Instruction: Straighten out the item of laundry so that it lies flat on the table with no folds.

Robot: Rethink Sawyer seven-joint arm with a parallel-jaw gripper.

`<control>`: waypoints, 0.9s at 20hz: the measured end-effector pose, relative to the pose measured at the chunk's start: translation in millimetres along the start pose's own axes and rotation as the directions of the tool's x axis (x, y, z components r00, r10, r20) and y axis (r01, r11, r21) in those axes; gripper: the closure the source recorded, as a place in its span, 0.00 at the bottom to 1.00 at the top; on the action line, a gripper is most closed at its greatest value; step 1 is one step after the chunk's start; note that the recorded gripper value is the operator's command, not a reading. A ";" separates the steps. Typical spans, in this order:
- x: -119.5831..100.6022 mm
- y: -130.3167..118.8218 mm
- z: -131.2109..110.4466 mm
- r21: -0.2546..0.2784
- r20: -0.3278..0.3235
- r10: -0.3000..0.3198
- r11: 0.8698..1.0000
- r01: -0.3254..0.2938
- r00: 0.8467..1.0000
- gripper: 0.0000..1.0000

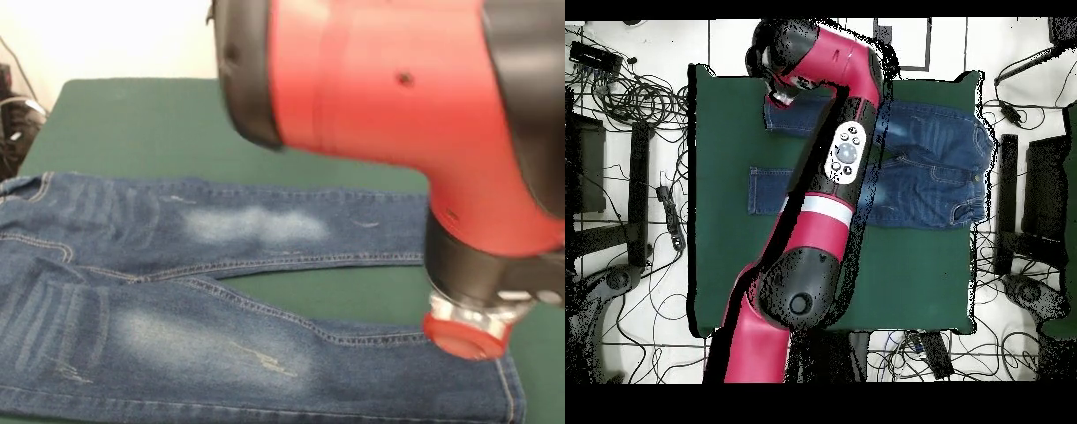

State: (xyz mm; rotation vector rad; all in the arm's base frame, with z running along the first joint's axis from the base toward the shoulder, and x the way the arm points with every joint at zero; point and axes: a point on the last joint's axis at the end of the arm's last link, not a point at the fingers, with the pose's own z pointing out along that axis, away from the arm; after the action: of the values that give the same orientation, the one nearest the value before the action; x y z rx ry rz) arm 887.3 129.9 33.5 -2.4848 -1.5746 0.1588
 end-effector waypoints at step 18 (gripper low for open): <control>-171.8 69.5 -98.5 0.098 -0.010 0.178 0.979 -0.176 0.984 1.00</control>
State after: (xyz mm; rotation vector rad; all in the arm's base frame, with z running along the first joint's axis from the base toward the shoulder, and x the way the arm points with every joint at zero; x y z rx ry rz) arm 894.2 -64.7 111.8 -2.5403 -1.3040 0.2310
